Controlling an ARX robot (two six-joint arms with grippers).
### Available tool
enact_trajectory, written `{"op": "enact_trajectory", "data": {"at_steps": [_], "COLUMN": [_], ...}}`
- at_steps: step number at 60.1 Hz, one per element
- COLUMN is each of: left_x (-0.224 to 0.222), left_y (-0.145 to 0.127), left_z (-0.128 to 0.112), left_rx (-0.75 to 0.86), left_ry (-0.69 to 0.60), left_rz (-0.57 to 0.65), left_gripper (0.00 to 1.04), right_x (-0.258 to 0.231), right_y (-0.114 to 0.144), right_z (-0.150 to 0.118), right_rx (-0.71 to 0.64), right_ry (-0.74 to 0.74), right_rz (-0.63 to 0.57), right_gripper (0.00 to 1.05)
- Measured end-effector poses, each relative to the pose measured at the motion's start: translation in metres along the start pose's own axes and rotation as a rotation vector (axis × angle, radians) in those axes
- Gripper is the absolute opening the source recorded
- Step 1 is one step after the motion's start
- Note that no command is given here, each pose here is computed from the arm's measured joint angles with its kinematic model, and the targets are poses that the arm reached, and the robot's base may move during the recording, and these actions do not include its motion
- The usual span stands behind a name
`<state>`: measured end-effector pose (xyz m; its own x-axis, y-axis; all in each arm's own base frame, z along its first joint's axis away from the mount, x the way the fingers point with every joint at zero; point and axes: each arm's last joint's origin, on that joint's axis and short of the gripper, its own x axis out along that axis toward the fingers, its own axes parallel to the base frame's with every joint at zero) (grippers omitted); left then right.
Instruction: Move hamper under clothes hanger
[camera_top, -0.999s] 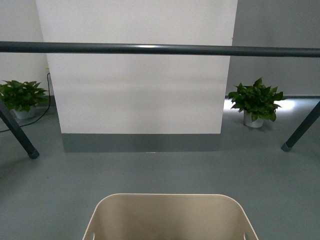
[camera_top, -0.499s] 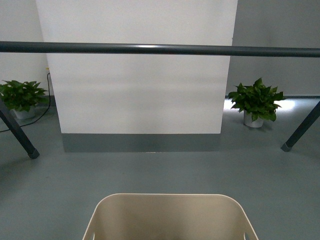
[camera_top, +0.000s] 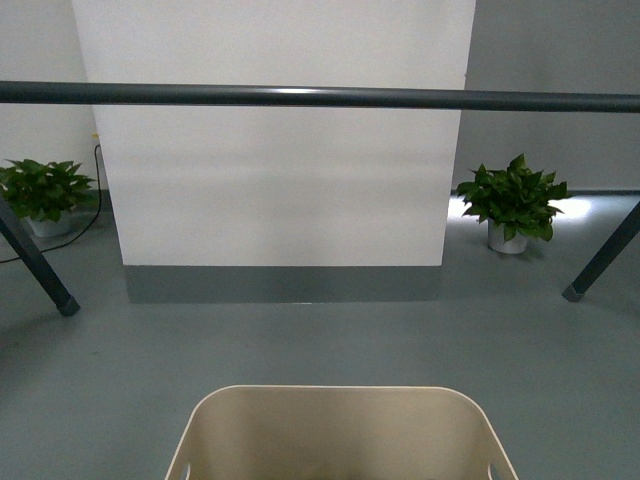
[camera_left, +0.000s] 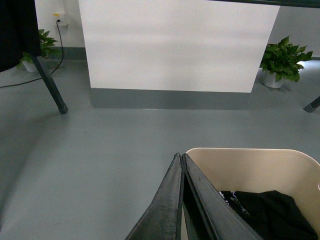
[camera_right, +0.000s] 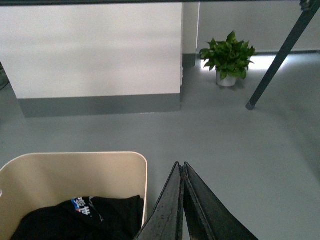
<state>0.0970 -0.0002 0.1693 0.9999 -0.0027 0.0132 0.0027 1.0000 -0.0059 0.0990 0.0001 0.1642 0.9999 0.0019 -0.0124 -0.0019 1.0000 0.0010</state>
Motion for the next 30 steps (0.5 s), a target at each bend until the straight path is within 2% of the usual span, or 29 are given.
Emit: {"op": "enact_trajectory", "data": {"at_steps": [28, 30], "left_x": [-0.0001, -0.0001], "left_y": [0.0, 0.0], "left_z": [0.0001, 0.0001], "left_rx": [0.0, 0.0], "left_ry": [-0.002, -0.002], "left_rz": [0.0, 0.0], "left_gripper": [0.03, 0.07], "right_x": [-0.0014, -0.0014], "right_y": [0.0, 0.0], "right_z": [0.001, 0.0011], "right_rx": [0.0, 0.0], "right_ry": [-0.015, -0.016], "right_rz": [0.0, 0.0], "right_gripper": [0.02, 0.02]}}
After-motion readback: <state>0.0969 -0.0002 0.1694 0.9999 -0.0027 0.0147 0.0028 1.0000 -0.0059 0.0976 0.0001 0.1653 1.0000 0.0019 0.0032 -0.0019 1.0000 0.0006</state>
